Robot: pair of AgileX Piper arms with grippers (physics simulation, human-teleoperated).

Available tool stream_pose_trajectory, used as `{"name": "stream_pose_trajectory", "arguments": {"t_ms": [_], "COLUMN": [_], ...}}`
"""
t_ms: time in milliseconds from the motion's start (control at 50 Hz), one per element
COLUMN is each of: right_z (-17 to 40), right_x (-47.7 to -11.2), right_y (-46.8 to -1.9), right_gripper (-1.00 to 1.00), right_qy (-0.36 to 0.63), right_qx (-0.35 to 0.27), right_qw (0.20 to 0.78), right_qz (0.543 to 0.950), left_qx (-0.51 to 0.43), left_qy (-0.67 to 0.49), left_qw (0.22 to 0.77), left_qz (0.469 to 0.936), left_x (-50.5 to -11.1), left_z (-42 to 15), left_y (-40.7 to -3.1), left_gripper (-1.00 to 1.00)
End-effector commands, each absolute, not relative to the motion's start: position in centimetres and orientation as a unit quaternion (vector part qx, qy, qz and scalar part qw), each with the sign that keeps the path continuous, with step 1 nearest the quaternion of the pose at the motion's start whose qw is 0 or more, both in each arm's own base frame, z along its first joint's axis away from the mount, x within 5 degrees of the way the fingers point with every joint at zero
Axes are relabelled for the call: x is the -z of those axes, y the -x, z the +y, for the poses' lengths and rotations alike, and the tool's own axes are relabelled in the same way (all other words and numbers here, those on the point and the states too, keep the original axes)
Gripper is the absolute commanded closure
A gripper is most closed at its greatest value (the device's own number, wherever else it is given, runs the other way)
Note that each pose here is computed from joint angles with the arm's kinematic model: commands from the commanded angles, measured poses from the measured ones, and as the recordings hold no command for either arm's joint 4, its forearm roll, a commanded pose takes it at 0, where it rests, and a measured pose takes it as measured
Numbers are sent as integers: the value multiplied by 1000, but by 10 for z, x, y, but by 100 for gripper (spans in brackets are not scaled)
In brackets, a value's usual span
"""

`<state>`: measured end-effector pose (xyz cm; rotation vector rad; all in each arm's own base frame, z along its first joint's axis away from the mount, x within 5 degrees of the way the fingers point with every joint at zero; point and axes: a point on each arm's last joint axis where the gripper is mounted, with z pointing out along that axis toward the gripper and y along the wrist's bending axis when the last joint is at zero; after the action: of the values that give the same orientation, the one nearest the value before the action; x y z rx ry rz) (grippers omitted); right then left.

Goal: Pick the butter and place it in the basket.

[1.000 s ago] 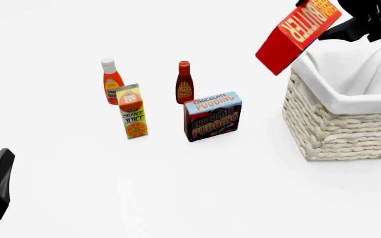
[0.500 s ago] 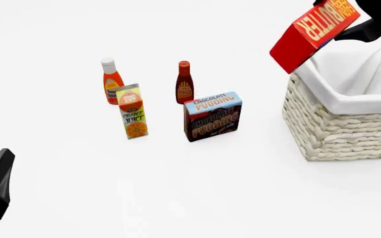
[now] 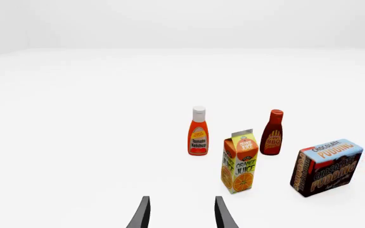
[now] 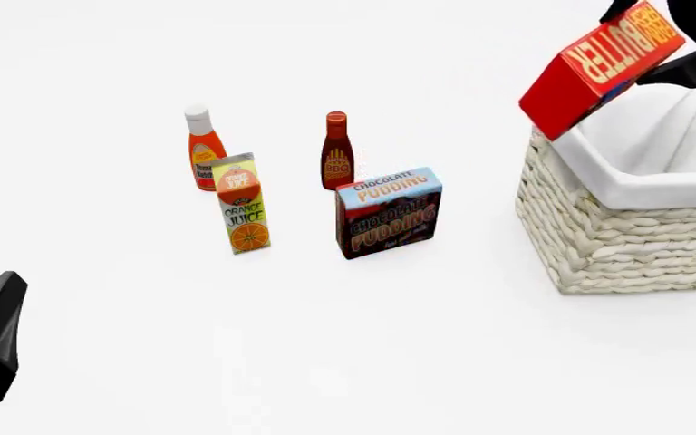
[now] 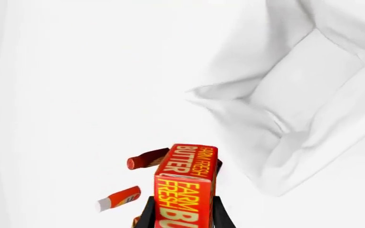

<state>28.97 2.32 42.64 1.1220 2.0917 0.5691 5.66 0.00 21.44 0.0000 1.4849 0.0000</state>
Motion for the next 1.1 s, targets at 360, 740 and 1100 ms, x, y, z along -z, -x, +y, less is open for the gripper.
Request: {"name": "stream_pose_trajectory", "arguments": {"t_ms": [360,740,1100], "right_z": [-9,-31,-49], "right_x": [-426,-413,-407], "right_y": [-297,-321,-331], "right_gripper": [100,100,100], "right_qy": [-473,-491,-507], "right_qx": [-208,-193,-181], "right_qw": [366,374,379], "right_qz": [774,763,753], "left_qx": [0,0,0], "left_qy": [0,0,0], "left_qw": [737,737,737], "left_qz": [676,676,676], "left_x": [-214,-214,-214], "left_z": [0,0,0], "left_y": [-57,-57,-57], "left_gripper": [-100,-100,-100]}}
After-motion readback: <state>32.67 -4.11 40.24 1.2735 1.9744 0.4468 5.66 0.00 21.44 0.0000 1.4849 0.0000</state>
